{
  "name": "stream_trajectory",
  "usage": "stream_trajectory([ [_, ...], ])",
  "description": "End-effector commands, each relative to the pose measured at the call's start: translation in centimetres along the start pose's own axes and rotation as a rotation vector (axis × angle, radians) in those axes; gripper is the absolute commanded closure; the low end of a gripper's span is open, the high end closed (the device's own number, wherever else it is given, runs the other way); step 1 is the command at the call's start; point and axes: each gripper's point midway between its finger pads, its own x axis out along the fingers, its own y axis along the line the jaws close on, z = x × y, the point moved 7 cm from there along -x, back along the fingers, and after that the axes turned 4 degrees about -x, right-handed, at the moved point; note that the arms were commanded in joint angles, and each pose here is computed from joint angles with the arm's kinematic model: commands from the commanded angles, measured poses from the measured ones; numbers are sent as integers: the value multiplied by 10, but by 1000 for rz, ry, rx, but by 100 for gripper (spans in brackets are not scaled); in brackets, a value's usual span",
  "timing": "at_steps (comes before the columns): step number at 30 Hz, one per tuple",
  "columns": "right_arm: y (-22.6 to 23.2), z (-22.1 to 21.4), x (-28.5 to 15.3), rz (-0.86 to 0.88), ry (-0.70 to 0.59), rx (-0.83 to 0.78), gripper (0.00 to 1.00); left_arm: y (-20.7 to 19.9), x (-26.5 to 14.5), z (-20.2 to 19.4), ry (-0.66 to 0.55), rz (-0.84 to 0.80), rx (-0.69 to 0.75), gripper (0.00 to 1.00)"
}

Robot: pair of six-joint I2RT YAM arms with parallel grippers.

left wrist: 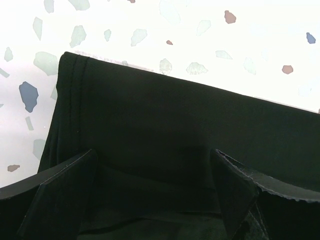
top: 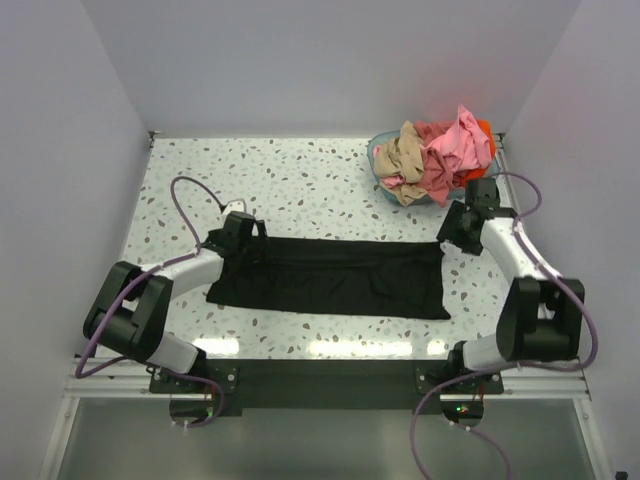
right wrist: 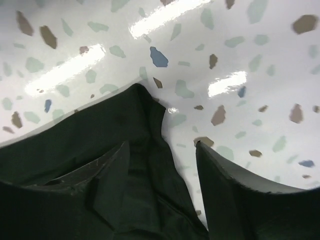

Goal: Fold and stack the t-shirts
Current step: Fold the tshirt

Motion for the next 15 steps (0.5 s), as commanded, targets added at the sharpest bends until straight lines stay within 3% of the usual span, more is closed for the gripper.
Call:
stream_trajectory([
  [1,2,7,-52,20,-208,-47,36,13,4,-20,80,52,31,0],
  [3,12,-3,-74,81,-281,-92,27,13,4,-20,81,51,31,0],
  [5,32,-20,-84,153,-290,-170,27,12,5,-20,81,51,33,0],
  [9,57,-46,-91,270,-250,-245,32,12,6,-21,86,54,33,0],
  [15,91,-84,-80,347,-159,-366,49,13,6,-21,88,55,34,0],
])
